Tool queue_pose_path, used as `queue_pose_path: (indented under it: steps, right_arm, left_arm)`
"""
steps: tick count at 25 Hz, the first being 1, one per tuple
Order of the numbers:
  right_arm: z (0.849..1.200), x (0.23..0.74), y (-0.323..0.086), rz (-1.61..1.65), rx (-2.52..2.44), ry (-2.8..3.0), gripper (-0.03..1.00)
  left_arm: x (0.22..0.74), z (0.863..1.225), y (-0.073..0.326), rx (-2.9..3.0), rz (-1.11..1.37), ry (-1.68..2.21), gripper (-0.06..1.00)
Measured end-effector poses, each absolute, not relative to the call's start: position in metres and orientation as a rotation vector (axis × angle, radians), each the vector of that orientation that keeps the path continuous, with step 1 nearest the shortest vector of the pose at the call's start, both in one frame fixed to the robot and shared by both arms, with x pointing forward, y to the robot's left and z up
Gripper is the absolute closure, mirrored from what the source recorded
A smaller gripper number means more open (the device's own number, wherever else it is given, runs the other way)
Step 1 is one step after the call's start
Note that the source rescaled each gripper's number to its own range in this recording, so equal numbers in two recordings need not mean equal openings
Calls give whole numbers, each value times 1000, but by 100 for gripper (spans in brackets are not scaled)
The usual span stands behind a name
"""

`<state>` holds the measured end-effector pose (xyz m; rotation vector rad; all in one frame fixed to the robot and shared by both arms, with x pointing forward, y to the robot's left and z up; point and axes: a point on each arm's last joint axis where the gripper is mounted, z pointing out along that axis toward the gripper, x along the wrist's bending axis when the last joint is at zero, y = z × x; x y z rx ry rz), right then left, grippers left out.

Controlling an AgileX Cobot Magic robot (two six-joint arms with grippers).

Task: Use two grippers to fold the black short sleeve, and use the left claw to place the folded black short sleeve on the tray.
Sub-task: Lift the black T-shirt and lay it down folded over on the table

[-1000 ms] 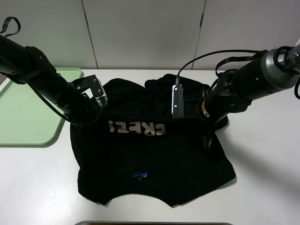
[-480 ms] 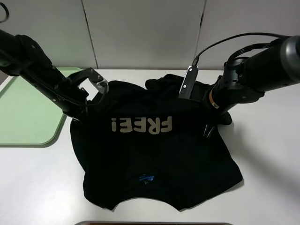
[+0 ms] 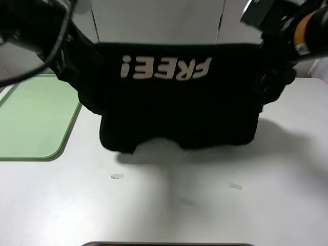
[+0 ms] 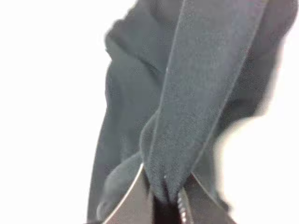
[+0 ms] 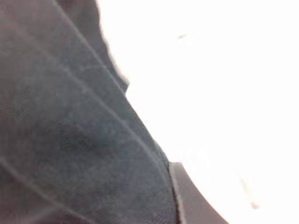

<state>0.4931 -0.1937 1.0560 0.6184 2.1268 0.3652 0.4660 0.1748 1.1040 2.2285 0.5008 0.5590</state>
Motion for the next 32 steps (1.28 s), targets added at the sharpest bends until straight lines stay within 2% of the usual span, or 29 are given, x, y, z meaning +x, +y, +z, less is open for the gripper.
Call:
queue_pose_path:
  steps: [1,2,7,9,12,16,17,18,19,20,25,28,32]
  right_arm:
    - [1073,484,-199,409,614,2070,96]
    - [1088,475,-204,448,603,2021,96]
    - [1158,417,-227,682,449,1743,96]
    - [1174,401,-231,763,376,1657,96]
    - [1177,400,-229,764,326,1640,96]
    - [1139,443,-213,563,331,1816,96]
    - [1126,456,-210,500,329,1865,96]
    - [1090,488,-203,387,315,1983,96]
    - [1076,501,-201,369,326,2025,96]
    - [1076,501,-201,369,326,2025,96]
    - [989,577,-192,287,436,2240,96]
    - [966,604,-190,260,452,2271,96]
    - [962,631,-186,275,431,2249,96]
  left_arm:
    - [466,1104,175,2228,559,501,94]
    - [443,1131,183,2144,652,451,94]
    - [396,1175,203,1978,850,362,94]
    - [391,1180,208,1971,912,341,94]
    - [403,1172,207,2032,944,354,94]
    - [449,1135,199,2209,898,458,94]
    - [449,1135,199,2209,898,458,94]
    - [463,1122,197,2253,875,497,94]
    - [489,1096,198,2330,835,584,94]
    - [489,1096,198,2330,835,584,94]
    - [539,1029,204,2476,745,736,94]
    - [554,1003,206,2564,744,710,94]
    - [566,989,205,2596,817,640,94]
